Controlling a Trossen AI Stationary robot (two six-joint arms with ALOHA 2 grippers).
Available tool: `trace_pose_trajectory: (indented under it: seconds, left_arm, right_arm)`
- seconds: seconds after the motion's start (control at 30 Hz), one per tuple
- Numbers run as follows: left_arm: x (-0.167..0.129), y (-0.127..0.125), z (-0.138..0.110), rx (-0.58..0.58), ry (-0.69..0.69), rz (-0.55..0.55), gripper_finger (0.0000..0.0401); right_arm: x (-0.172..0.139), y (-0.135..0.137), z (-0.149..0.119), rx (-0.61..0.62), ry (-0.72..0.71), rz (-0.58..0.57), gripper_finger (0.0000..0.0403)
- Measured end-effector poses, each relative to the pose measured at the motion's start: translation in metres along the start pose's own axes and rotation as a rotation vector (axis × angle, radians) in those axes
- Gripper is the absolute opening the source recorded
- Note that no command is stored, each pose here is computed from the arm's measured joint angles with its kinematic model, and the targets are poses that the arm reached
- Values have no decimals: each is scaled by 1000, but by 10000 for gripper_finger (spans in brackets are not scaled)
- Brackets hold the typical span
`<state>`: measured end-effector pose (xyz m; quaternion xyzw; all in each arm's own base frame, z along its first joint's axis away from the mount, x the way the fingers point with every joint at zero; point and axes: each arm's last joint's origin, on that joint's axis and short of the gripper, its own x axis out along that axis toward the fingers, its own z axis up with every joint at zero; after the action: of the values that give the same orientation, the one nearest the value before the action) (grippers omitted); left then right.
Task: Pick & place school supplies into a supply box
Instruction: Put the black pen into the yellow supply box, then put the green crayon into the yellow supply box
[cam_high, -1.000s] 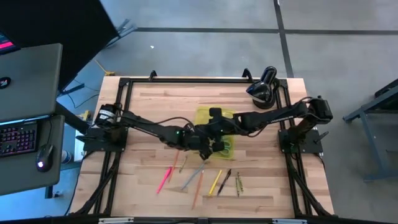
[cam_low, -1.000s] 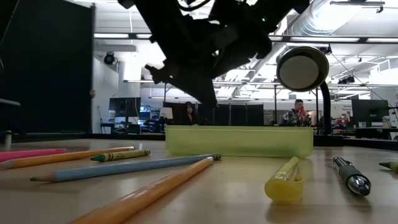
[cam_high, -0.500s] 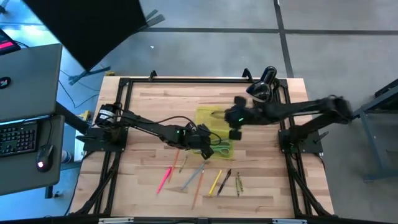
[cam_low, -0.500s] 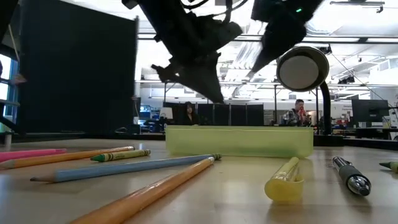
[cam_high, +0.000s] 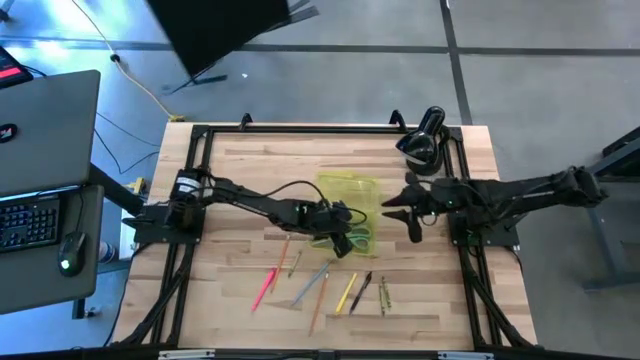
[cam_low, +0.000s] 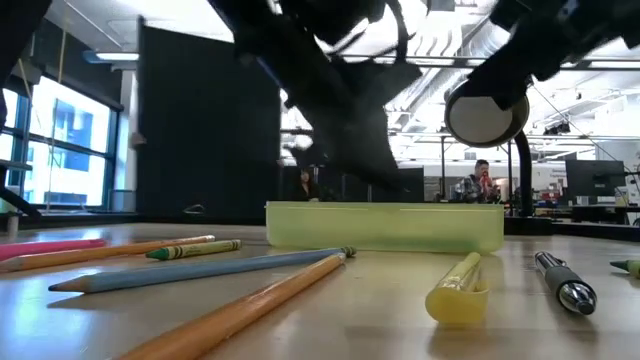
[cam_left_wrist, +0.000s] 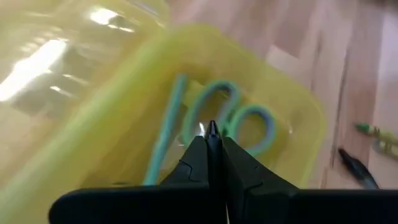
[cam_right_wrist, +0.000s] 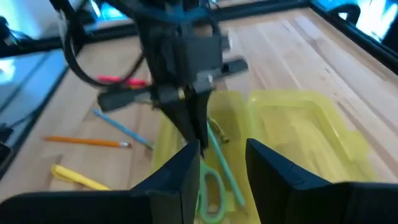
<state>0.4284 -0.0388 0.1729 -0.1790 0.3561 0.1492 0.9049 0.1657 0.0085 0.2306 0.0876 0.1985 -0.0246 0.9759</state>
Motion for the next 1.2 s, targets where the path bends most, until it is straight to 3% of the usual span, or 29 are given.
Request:
trace_pose_trajectory:
  seconds: [0.27, 0.7, 0.97, 1.2]
  left_arm:
    - [27, -7, 1, 88, -166, -79, 74]
    - [38, -2, -7, 93, -127, -72, 120]
    - [5, -5, 16, 131, -161, -119, 117]
    - [-42, -8, 42, 116, -236, -124, 106]
  right_arm:
    - [0, 4, -19, 42, -67, 58, 108]
    - [-2, 16, -23, 56, -52, 107, 108]
    - [-2, 19, -22, 127, -59, 135, 108]
    - [-2, 19, -12, 45, -169, 118, 108]
